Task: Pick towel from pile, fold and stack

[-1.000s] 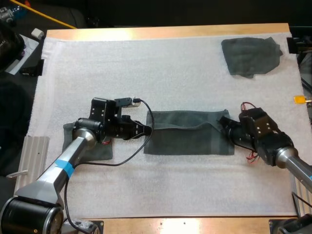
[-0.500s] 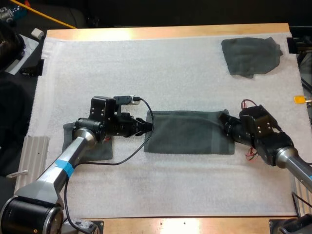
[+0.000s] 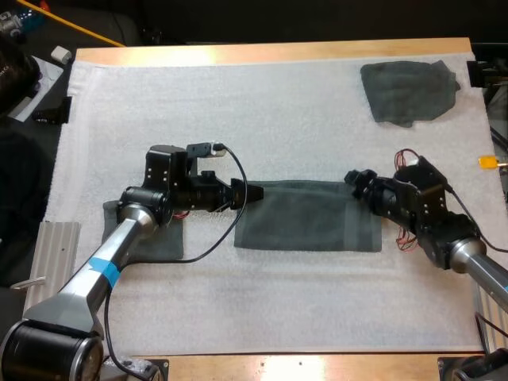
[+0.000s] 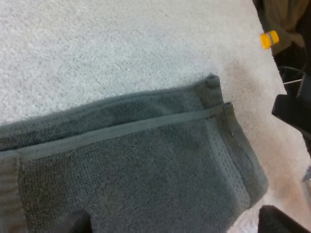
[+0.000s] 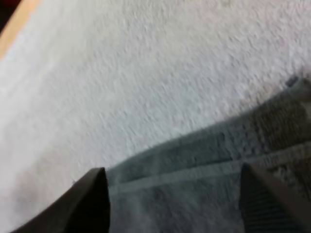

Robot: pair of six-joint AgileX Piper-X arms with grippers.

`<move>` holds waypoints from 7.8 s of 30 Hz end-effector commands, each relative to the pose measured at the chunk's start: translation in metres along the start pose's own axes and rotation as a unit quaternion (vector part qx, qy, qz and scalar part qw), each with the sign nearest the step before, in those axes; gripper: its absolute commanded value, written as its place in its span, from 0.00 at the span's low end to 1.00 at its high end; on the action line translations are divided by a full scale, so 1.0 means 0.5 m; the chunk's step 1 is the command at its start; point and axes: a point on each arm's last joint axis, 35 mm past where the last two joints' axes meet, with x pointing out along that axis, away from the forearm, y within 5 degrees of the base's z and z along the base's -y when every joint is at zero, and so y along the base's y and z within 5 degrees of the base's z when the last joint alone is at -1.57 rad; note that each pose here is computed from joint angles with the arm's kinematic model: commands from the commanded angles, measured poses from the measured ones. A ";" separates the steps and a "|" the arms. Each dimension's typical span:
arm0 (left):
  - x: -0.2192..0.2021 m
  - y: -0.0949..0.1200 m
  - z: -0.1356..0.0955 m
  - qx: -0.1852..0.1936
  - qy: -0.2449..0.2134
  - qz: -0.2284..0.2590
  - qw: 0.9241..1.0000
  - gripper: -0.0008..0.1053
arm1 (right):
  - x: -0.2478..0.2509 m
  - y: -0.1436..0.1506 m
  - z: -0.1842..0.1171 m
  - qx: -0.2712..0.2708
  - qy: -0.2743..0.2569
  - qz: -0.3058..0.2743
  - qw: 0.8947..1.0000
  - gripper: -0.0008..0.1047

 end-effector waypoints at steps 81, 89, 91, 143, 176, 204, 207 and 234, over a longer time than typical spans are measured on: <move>-0.299 -0.223 -0.244 0.084 -0.031 0.105 0.990 0.63 | 0.024 -0.199 -0.022 -0.032 0.239 0.044 0.970 0.58; -0.299 -0.222 -0.243 0.083 -0.033 0.105 0.991 0.63 | 0.063 -0.183 -0.047 -0.009 0.261 0.064 0.963 0.58; -0.299 -0.223 -0.243 0.085 -0.034 0.104 0.990 0.63 | 0.072 -0.173 -0.055 -0.009 0.264 0.064 0.962 0.58; -0.299 -0.224 -0.245 0.083 -0.028 0.095 0.992 0.63 | -0.037 0.042 -0.008 -0.247 0.246 -0.128 0.928 0.01; -0.298 -0.224 -0.245 0.084 -0.025 0.091 0.992 0.63 | 0.103 0.074 -0.083 -0.131 0.300 -0.031 0.945 0.72; -0.299 -0.223 -0.246 0.083 -0.025 0.094 0.992 0.63 | 0.136 0.161 -0.208 -0.155 0.345 0.033 0.925 0.63; -0.299 -0.222 -0.247 0.085 -0.026 0.094 0.992 0.63 | 0.122 0.165 -0.193 -0.161 0.336 0.038 0.927 0.63; -0.295 -0.220 -0.244 0.088 -0.027 0.092 0.992 0.63 | -0.281 0.170 -0.072 -0.304 0.188 -0.042 0.933 0.64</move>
